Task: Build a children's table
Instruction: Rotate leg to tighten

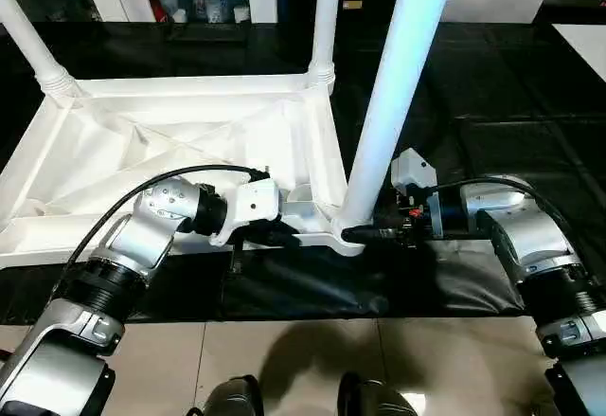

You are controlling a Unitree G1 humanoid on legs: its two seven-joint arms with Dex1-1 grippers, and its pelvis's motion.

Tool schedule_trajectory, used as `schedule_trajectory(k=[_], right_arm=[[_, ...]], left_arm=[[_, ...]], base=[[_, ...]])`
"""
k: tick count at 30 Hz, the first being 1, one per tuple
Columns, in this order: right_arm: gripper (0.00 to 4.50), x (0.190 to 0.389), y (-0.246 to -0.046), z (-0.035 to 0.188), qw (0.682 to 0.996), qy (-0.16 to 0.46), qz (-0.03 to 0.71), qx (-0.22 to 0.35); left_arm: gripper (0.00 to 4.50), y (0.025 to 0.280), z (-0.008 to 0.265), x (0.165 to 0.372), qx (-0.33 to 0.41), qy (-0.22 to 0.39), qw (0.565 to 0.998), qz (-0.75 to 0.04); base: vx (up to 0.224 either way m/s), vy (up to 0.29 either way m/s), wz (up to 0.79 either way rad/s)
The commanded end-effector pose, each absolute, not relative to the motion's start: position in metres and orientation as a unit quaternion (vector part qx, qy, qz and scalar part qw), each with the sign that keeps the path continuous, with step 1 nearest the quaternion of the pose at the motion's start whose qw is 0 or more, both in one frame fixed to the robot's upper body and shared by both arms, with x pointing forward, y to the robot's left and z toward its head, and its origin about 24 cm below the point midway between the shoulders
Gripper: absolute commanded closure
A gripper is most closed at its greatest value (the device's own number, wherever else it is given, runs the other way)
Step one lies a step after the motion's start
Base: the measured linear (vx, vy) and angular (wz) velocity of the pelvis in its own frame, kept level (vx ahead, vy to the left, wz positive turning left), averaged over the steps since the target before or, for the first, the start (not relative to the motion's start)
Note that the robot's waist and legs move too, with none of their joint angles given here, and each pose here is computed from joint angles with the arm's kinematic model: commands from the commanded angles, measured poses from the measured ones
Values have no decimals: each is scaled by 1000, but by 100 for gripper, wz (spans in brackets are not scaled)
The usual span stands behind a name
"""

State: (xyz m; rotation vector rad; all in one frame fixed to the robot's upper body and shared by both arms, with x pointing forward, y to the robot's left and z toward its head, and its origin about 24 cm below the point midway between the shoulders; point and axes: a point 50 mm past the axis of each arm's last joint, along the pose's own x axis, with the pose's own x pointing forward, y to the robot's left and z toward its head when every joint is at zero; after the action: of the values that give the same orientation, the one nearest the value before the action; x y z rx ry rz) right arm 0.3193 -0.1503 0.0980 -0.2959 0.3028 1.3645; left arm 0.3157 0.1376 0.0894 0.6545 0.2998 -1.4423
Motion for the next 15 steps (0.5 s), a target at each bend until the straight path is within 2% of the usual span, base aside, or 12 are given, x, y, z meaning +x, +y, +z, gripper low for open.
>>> schedule_trajectory(k=[1,5,6,8,9,10,15], right_arm=[[186,312,-147,89,742,158,639,-126],[187,307,-141,83,759,161,623,-97],[187,307,-133,76,783,161,596,-83],[187,307,-129,73,795,160,580,-79],[187,306,-122,67,815,161,553,-69],[187,306,-107,60,849,162,502,-34],[188,309,-76,54,904,160,395,23]], left_arm=[[450,135,84,315,294,156,683,-650],[450,130,87,320,265,152,717,-627],[450,126,89,324,252,149,738,-608],[450,124,90,326,249,148,746,-599],[450,119,92,329,242,145,760,-586],[450,107,95,332,223,136,785,-562],[450,77,101,342,189,125,840,-493]], base=[[0,0,0],[0,0,0],[0,0,0],[0,0,0],[0,0,0],[0,0,0],[0,0,0]])
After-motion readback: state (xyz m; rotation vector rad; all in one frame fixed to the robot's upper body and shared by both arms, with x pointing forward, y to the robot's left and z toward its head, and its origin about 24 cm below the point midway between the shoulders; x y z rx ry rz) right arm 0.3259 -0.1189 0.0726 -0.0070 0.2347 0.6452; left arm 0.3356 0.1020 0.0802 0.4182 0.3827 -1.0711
